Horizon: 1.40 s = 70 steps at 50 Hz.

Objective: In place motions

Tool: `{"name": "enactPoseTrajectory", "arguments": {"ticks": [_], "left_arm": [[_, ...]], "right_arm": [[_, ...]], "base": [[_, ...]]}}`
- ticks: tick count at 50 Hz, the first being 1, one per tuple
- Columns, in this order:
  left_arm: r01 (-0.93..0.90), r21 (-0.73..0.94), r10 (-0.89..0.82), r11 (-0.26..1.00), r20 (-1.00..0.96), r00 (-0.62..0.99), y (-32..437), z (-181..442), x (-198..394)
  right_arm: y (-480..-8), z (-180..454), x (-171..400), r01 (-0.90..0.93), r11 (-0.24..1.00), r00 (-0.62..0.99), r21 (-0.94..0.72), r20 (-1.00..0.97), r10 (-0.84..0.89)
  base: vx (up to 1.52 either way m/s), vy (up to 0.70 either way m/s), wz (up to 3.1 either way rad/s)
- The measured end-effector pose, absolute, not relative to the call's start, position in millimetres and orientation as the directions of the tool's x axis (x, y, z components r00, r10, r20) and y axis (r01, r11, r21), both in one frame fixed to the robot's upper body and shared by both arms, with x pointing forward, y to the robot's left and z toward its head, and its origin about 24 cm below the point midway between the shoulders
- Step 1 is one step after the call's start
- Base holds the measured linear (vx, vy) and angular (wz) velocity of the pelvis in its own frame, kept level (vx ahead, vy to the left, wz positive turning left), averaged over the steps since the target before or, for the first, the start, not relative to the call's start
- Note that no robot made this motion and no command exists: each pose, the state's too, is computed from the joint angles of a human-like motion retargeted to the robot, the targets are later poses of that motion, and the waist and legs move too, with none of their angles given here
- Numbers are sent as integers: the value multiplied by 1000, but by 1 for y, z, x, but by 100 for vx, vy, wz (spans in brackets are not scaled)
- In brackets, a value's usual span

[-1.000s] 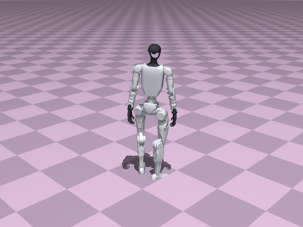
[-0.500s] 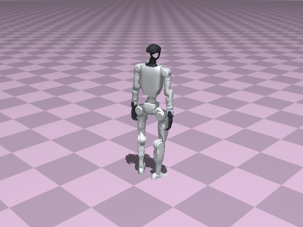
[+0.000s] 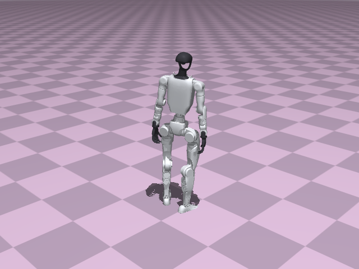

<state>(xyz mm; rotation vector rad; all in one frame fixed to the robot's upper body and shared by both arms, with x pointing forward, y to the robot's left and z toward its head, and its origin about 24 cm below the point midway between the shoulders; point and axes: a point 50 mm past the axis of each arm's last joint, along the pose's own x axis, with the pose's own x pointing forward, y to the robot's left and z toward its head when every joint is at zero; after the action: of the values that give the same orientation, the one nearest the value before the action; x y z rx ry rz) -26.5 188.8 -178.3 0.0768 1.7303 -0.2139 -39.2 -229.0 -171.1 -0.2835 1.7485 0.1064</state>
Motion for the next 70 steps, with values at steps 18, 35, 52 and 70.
{"name": "enactPoseTrajectory", "arguments": {"ticks": [18,35,52,70], "left_arm": [[210,-59,-34,976,-992,-122,202,-178,-7],[98,-2,19,995,-977,-214,202,-175,-43],[-122,-55,-96,991,-927,-364,164,-166,-107],[-3,-2,-3,1000,-987,-160,196,-177,-46]], "right_arm": [[-232,-166,-72,-169,982,-246,-89,-961,-130],[-250,-162,-67,-93,978,-235,-185,-951,-202],[-238,-172,-14,-204,966,-63,-160,-982,-176],[-236,-169,-46,-193,973,-168,-125,-973,-158]], "base": [[-8,28,153],[-17,14,135],[-3,2,26],[2,-1,-11]]}}
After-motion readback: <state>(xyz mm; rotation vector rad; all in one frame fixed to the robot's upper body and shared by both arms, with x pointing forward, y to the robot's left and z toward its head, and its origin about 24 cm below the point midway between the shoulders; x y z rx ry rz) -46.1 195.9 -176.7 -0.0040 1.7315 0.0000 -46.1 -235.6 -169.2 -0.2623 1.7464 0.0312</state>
